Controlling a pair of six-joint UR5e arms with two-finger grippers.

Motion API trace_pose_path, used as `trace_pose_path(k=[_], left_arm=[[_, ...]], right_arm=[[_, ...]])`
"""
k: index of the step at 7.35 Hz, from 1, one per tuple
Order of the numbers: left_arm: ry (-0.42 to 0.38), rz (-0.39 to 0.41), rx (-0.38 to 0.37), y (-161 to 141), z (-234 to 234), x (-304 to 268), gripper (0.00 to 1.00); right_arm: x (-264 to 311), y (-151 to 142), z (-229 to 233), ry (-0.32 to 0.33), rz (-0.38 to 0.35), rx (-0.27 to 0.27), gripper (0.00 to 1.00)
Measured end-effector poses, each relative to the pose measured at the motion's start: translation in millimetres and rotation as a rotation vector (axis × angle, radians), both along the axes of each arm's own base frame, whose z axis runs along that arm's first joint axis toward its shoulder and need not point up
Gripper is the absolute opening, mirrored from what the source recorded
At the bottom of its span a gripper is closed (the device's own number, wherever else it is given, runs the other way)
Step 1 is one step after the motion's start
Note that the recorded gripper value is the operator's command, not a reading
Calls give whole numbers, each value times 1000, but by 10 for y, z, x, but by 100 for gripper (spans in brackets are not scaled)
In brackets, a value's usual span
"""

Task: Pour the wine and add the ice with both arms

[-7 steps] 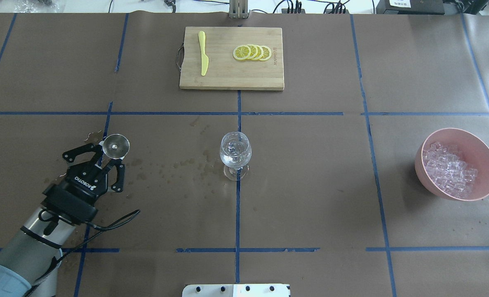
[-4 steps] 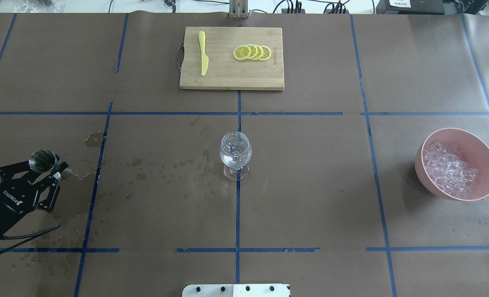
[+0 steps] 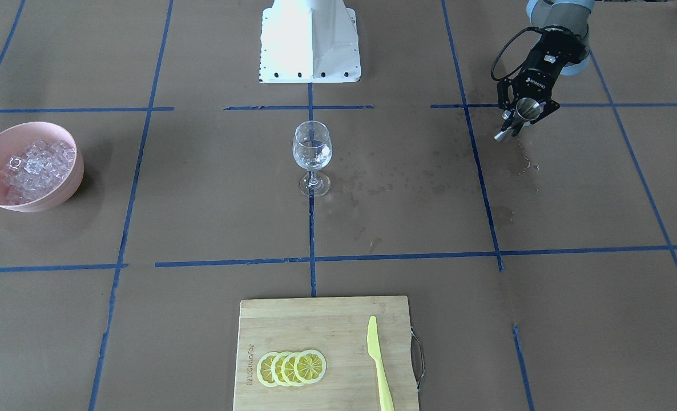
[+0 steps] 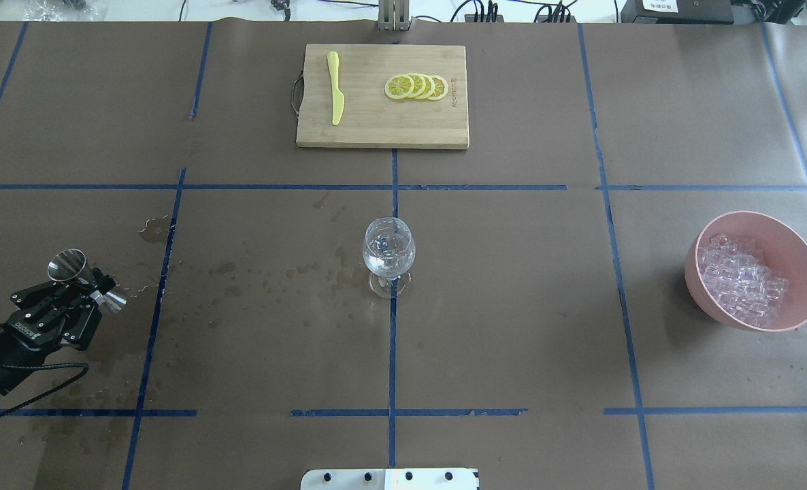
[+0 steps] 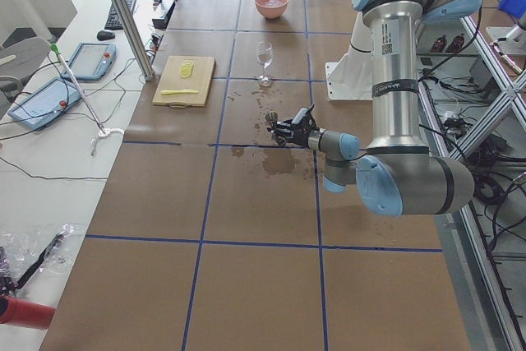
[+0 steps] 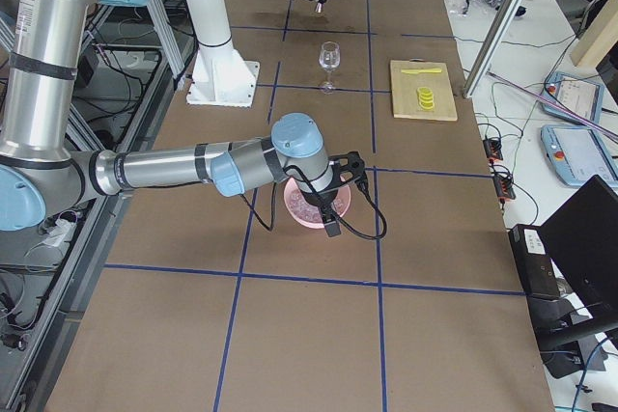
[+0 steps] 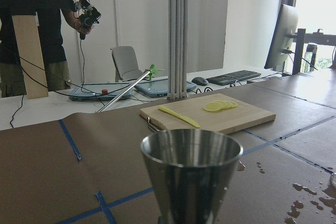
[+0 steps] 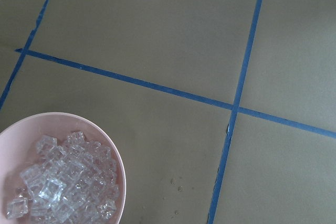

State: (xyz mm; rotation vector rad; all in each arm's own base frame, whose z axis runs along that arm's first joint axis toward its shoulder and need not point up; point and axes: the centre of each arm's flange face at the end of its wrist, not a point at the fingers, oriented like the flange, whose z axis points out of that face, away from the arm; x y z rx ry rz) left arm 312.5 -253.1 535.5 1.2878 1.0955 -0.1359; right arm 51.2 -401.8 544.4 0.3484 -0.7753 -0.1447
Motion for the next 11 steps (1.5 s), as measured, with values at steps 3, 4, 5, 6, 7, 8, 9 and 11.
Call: trace_pose_path(k=[3,4,5,6,7,8,9,11], left_arm=[[6,-26,-47,-65,172,273,0],[0,-48,-50,-94,220,372,0],[-10,-62,-51,-112,266,440,0],[-22,-73,-51,-123,308,465,0],[-34,-85,-51,-129,345,470,0],[-43,-92,-50,-131,361,472,0],[-50,-95,-47,-132,366,475,0],[-61,-95,-44,-128,387,484,0]], right_arm=[[20,9,-7,-1,6,0,100],[26,11,-12,-1,7,1,100],[31,11,-15,-1,8,2,100],[32,12,-17,-1,9,1,100],[34,12,-20,-1,10,2,100],[34,12,-22,-1,10,2,100],[34,12,-20,-1,10,2,100],[35,12,-13,0,11,0,100]])
